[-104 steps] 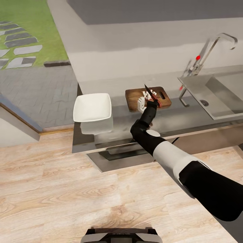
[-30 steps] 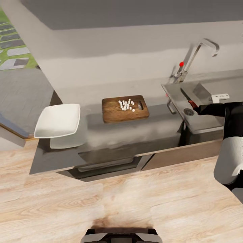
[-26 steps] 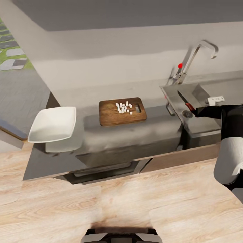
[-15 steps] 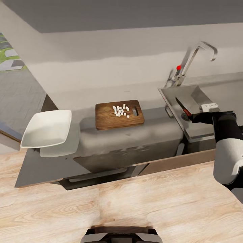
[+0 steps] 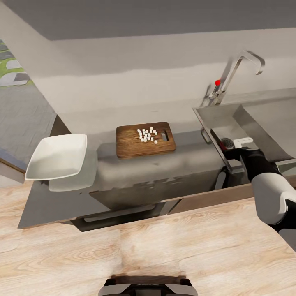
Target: In the kitchen, take the Vidalia onion out of the sink, dice it on the chopping board with the paring knife, put the diced onion into the bowl on the countertop, then place both the paring knife and the chopping board into the sink.
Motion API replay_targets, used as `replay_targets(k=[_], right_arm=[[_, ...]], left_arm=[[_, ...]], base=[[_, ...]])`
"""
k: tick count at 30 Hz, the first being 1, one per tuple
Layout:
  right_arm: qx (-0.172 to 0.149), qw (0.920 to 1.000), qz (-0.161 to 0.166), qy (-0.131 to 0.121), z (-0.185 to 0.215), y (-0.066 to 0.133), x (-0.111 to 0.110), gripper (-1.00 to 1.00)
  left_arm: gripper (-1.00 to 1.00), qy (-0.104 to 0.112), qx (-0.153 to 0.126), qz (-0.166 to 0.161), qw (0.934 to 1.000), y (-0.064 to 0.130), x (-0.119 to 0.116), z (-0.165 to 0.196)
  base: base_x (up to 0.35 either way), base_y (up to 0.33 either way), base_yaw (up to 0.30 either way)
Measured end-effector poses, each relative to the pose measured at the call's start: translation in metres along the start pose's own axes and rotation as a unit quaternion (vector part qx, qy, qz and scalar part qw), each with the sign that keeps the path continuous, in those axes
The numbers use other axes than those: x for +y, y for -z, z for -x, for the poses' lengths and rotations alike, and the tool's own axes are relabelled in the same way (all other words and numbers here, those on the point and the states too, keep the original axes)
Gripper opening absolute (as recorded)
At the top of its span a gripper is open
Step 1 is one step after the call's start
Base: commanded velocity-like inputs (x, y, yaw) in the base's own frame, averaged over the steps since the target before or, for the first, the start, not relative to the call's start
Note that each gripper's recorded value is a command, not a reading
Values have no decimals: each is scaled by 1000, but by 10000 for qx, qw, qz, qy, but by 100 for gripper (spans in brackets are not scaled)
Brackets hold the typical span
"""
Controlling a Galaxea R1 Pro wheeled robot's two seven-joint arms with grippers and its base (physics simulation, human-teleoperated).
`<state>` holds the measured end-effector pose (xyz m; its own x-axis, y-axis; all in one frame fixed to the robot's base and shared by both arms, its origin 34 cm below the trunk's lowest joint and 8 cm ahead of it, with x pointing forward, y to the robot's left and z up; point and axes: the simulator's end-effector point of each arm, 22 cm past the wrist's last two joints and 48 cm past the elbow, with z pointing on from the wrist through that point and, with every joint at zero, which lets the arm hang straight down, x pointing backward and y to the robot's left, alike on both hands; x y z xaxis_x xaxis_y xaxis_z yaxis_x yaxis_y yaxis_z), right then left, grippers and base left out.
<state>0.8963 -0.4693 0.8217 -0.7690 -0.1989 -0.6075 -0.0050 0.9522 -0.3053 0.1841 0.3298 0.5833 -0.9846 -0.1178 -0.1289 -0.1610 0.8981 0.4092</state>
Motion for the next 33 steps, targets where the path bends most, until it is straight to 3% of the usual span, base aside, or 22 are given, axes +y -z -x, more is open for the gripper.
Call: replay_targets(k=[8, 19, 33], right_arm=[[-20, 10000, -28, 6, 0, 0, -1, -100], [-17, 10000, -23, 8, 0, 0, 0, -100], [-11, 9999, 106, 40, 1, -2, 20, -100]], left_arm=[[100, -3, 4, -2, 10000, 0, 0, 0], [100, -2, 5, 1, 10000, 0, 0, 0], [100, 0, 3, 4, 10000, 0, 0, 0]], base=[[0, -1, 0], [0, -209, 0], [80, 37, 0]])
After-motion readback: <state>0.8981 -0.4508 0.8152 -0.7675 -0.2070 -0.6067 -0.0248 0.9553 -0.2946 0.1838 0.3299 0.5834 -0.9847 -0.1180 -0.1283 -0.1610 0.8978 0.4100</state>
